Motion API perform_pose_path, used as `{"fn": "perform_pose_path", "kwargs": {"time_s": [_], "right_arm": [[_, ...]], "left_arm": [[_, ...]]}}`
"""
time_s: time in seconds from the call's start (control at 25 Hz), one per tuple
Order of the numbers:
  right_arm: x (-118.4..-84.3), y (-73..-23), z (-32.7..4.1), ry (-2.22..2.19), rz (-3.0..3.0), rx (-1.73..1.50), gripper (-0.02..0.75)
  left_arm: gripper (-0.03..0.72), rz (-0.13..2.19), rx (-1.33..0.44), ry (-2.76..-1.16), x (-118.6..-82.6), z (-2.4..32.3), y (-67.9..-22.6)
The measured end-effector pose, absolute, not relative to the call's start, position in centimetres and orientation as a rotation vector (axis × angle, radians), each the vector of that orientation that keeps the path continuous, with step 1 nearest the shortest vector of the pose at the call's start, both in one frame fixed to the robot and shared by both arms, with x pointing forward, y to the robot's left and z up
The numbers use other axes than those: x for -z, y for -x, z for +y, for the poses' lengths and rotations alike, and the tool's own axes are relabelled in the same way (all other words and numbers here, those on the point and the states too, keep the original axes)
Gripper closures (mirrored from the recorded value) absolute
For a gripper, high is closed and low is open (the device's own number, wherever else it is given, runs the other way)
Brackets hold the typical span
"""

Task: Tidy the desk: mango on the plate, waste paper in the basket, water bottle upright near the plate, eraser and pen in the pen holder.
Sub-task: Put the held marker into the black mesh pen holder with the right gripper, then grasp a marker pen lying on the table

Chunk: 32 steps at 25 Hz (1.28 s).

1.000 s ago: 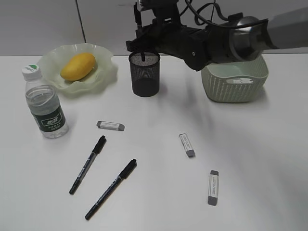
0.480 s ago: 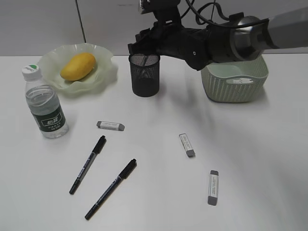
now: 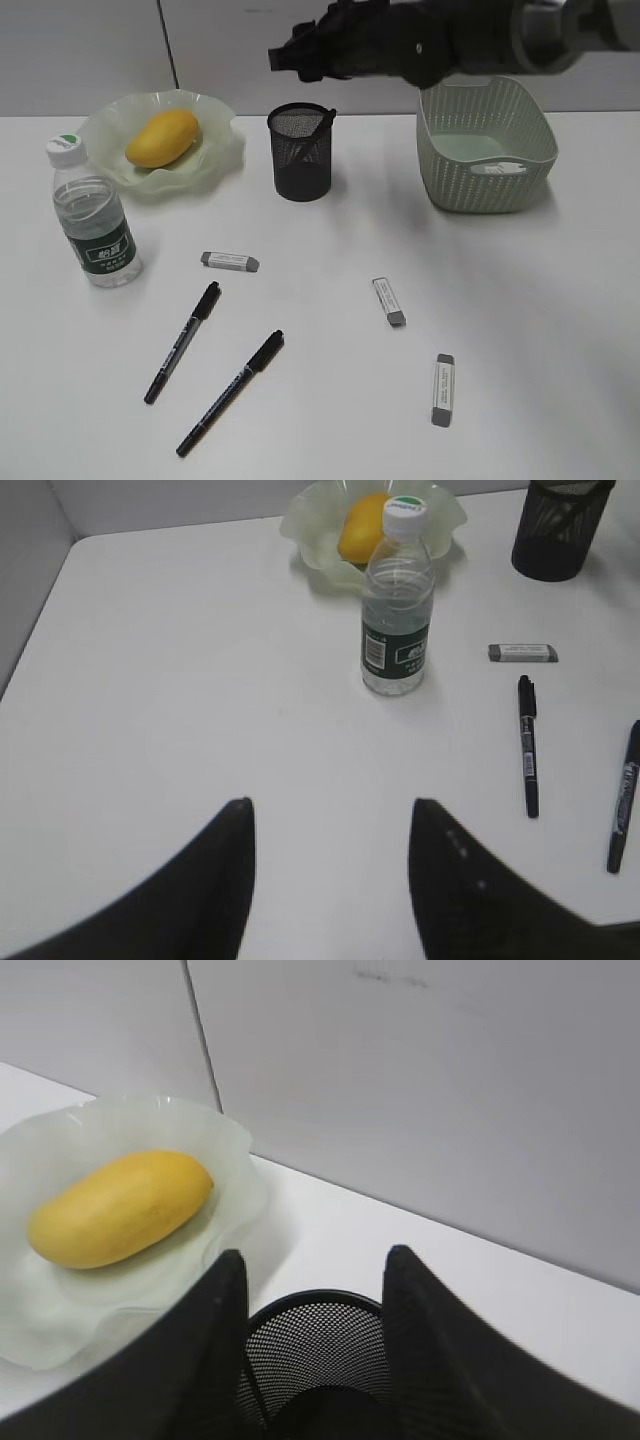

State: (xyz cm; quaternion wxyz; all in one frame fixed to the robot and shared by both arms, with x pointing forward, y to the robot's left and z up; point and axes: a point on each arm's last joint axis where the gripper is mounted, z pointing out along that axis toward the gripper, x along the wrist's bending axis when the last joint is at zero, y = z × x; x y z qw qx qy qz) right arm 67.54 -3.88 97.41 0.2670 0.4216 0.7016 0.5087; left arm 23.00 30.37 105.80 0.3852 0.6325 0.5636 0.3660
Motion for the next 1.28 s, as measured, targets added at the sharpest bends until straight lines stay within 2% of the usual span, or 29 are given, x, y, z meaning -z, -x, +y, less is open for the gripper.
{"fn": "perform_pose_path", "kwargs": {"time_s": [0.32, 0.64, 0.92, 1.16, 1.28], "right_arm": [[-104.2, -66.2, -4.9, -1.391, 2.098, -1.109, 0.371], [-107.9, -63.6, -6.8, -1.608, 2.287, -0.801, 0.385], [-108.4, -64.4, -13.4, -1.858, 2.237, -0.569, 0.389], [-108.2, -66.1, -19.8, -1.962, 2.134, -0.478, 0.437], [-108.8, -66.3, -21.8, -1.967, 2.105, -0.477, 0.459]], "left_arm": [[0.308, 1.436, -0.932, -1.611, -105.8, 30.4, -23.0], [0.308, 1.436, -0.933, -1.611, -105.8, 30.4, -23.0], [0.319, 1.436, -0.933, -1.611, -105.8, 30.4, -23.0], [0.323, 1.436, -0.934, -1.611, -105.8, 30.4, -23.0], [0.323, 1.436, -0.934, -1.611, -105.8, 30.4, -23.0]]}}
